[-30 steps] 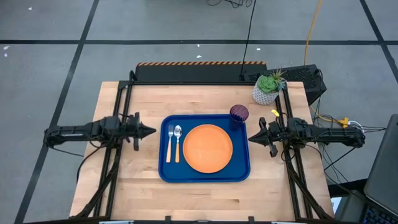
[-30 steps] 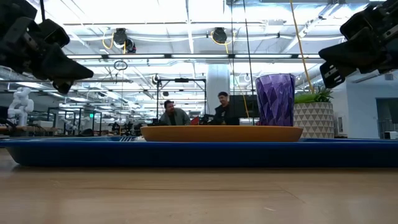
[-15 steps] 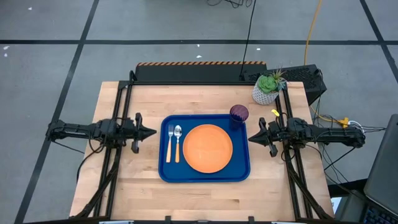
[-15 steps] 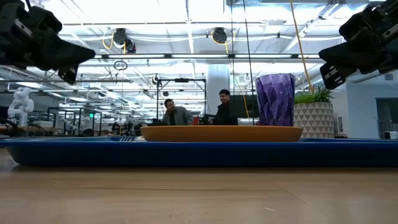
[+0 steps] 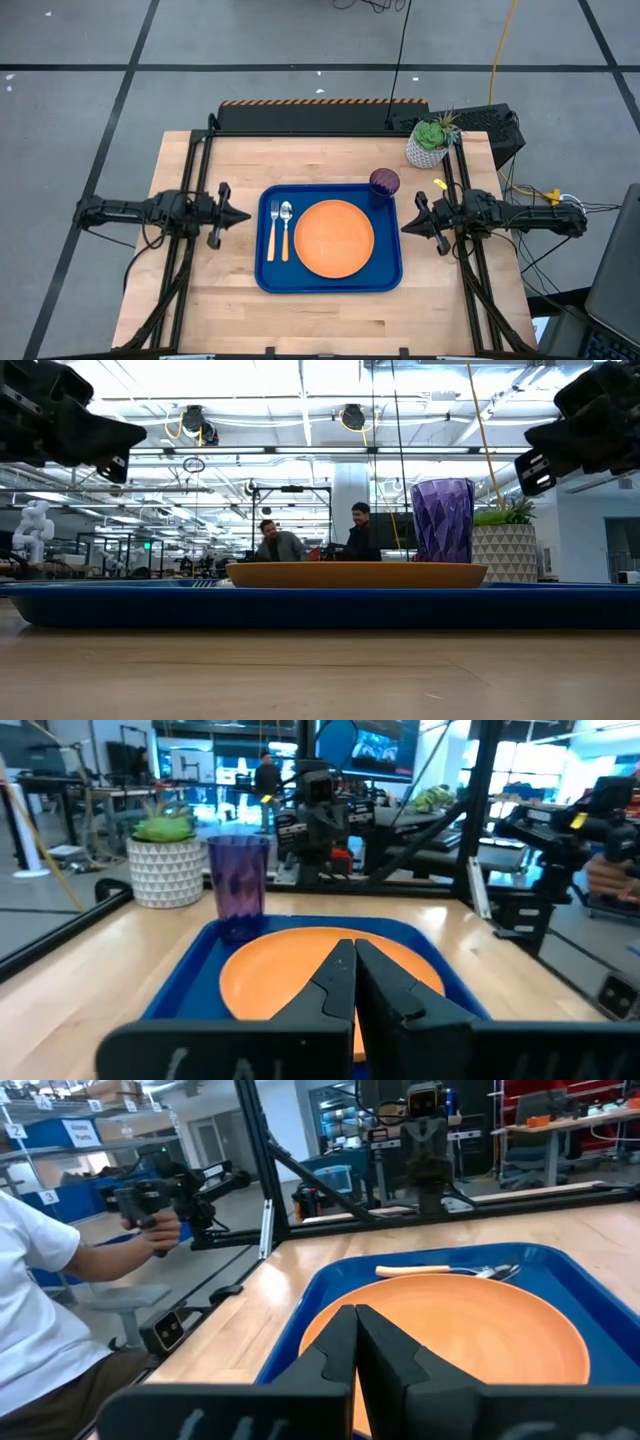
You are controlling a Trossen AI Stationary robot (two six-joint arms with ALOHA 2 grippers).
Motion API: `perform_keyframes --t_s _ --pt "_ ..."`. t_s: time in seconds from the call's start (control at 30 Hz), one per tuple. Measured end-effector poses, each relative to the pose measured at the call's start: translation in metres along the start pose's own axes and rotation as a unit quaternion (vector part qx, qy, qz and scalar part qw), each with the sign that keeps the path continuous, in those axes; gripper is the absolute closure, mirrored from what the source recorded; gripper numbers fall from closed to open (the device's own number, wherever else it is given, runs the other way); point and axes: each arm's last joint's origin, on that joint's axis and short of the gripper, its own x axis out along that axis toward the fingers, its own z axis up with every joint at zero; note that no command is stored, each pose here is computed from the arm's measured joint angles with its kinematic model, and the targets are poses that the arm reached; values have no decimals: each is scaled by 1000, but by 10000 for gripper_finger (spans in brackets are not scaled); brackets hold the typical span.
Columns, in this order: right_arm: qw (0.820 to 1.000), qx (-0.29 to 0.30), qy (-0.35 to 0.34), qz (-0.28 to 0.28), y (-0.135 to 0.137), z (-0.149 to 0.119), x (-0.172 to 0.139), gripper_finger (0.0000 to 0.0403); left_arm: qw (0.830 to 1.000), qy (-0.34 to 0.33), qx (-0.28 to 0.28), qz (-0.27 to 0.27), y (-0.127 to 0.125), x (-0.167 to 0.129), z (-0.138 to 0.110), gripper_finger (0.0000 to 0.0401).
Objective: Pick and place plate/cup/fork/spoon on tray
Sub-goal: Return to Home Position
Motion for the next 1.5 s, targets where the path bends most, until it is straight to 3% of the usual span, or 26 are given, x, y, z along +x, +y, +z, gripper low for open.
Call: perform_keyframes --t_s 0.33,0.5,0.87,1.2,1.5 --pt "1000 0 -11 -1 0 1 0 403 998 44 -1 45 9 1 -8 392" --pt "1000 -3 -8 -3 0 1 1 403 997 61 31 44 10 2 -11 395" --pt "1000 0 -13 -3 0 1 1 403 996 66 31 44 10 3 -11 382" --pt "1000 0 -14 -3 0 2 1 403 996 66 31 45 10 3 -11 398" --pt "1000 0 -14 -3 0 2 1 403 996 67 30 45 10 3 -12 372"
